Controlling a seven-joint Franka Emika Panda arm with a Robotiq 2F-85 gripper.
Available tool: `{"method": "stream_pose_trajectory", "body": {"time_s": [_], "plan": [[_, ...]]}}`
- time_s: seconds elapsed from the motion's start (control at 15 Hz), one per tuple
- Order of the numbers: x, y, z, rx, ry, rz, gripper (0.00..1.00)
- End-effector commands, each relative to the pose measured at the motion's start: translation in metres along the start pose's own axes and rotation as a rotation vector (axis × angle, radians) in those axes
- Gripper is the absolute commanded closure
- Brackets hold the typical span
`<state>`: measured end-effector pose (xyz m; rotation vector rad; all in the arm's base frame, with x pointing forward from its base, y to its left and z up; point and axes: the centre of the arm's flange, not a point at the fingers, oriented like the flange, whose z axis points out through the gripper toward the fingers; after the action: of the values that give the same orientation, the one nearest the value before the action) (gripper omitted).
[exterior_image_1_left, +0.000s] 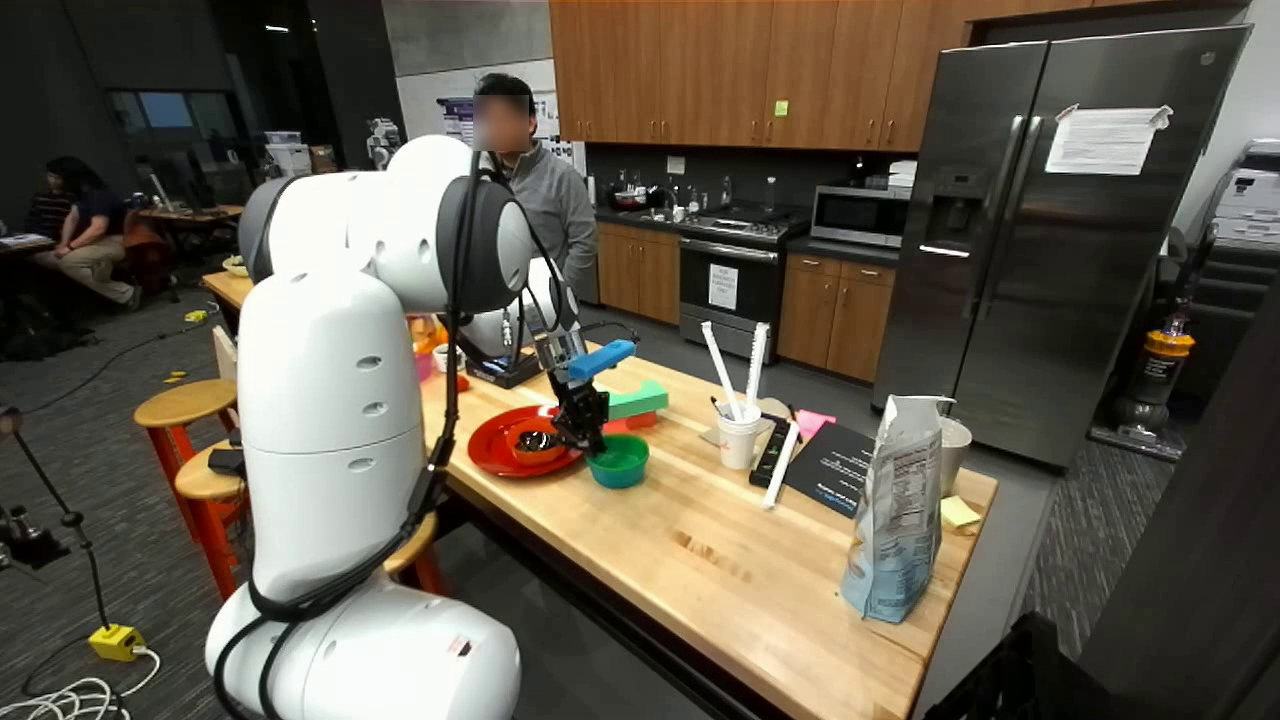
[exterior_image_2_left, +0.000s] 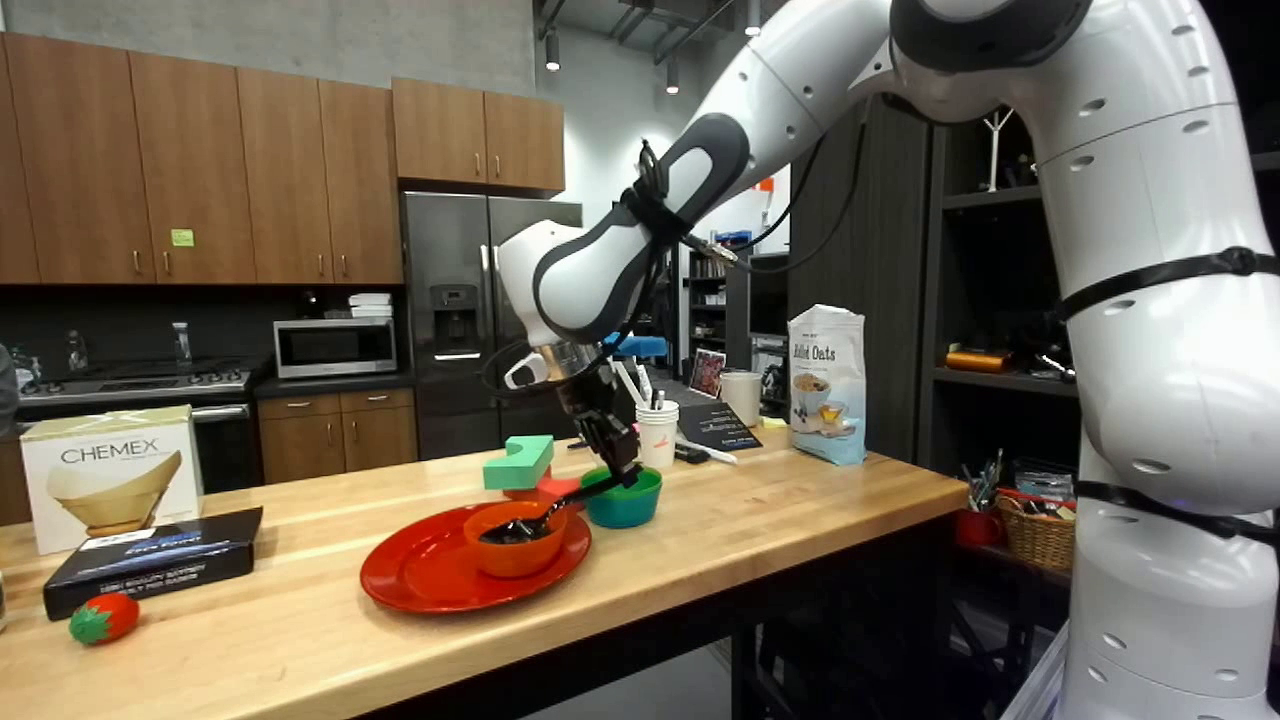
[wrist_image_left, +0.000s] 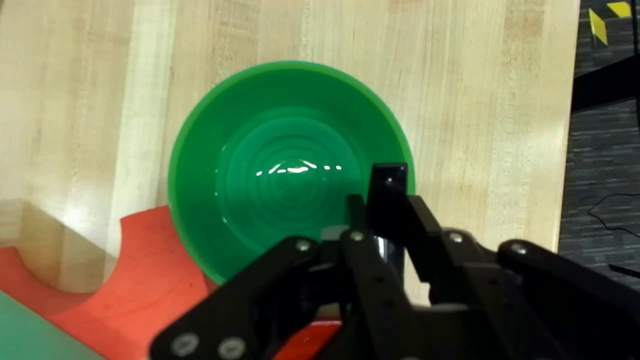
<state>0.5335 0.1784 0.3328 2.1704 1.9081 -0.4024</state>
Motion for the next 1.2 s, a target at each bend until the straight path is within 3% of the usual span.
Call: {"method": "stream_pose_trajectory", "body": {"time_s": [0.0, 0.8, 1.13], "plan": [[-0.006, -0.009, -0.027, -0.074, -0.037, -0.006, 0.94], [0.014, -0.035, -0.06, -0.198, -0.192, -0.034, 0.94], [0.016, -0.038, -0.066, -0.256, -0.303, -0.052, 0.94]]}}
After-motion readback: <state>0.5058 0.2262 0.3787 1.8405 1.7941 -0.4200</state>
